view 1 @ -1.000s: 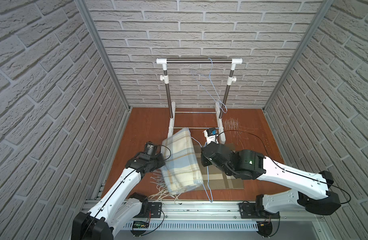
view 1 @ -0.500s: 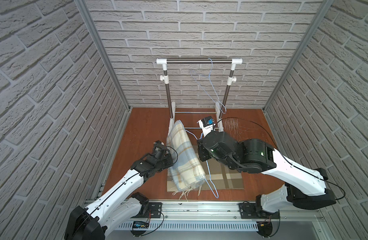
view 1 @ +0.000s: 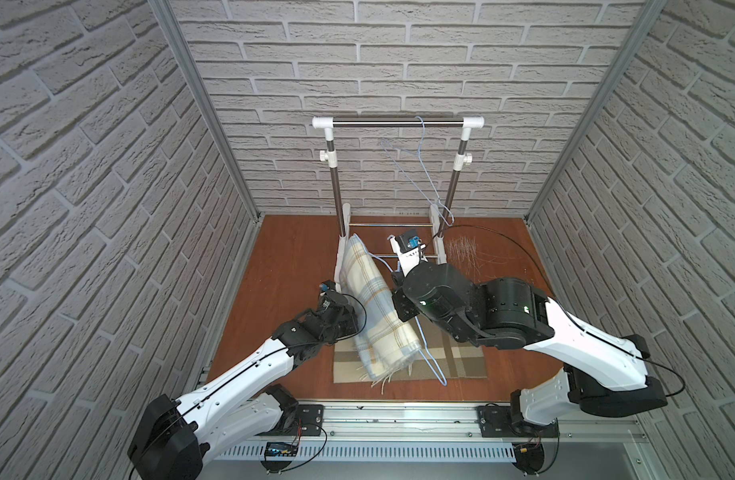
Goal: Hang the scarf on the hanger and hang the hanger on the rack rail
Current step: Hang the scarf on the hanger, then place the hanger at the clothesline.
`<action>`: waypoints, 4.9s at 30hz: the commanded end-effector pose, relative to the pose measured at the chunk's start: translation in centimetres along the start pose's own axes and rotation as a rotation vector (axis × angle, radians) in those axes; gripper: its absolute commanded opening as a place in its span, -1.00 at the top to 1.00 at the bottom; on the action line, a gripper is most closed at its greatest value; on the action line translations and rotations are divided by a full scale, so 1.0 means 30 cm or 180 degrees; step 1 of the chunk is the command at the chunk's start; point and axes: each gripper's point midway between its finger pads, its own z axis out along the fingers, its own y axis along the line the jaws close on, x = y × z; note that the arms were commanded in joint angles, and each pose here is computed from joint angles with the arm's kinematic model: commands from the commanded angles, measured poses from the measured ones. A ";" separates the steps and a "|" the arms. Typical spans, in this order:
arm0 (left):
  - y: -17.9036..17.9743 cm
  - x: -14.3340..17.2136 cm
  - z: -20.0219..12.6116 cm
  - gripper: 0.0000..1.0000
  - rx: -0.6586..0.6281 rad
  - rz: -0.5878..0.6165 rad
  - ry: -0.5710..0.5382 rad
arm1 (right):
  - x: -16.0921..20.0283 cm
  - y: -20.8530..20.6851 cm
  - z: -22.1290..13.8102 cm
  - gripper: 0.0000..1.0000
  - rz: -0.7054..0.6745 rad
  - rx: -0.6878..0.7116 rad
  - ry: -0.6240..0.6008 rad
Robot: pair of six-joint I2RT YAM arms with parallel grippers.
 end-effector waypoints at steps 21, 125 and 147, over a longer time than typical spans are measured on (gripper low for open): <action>-0.093 -0.132 -0.309 -0.27 0.0392 -0.0038 -0.0847 | -0.213 -0.057 -0.086 0.93 0.0066 0.0134 -0.0391; -0.788 -1.034 -0.491 1.00 0.1186 0.1094 -0.1135 | -0.149 -0.660 0.032 -0.64 0.0793 0.0790 -0.0433; -0.603 -1.165 -0.247 0.03 0.0956 0.0799 -0.0880 | -0.200 -0.869 0.372 -0.68 0.0920 0.0741 -0.0187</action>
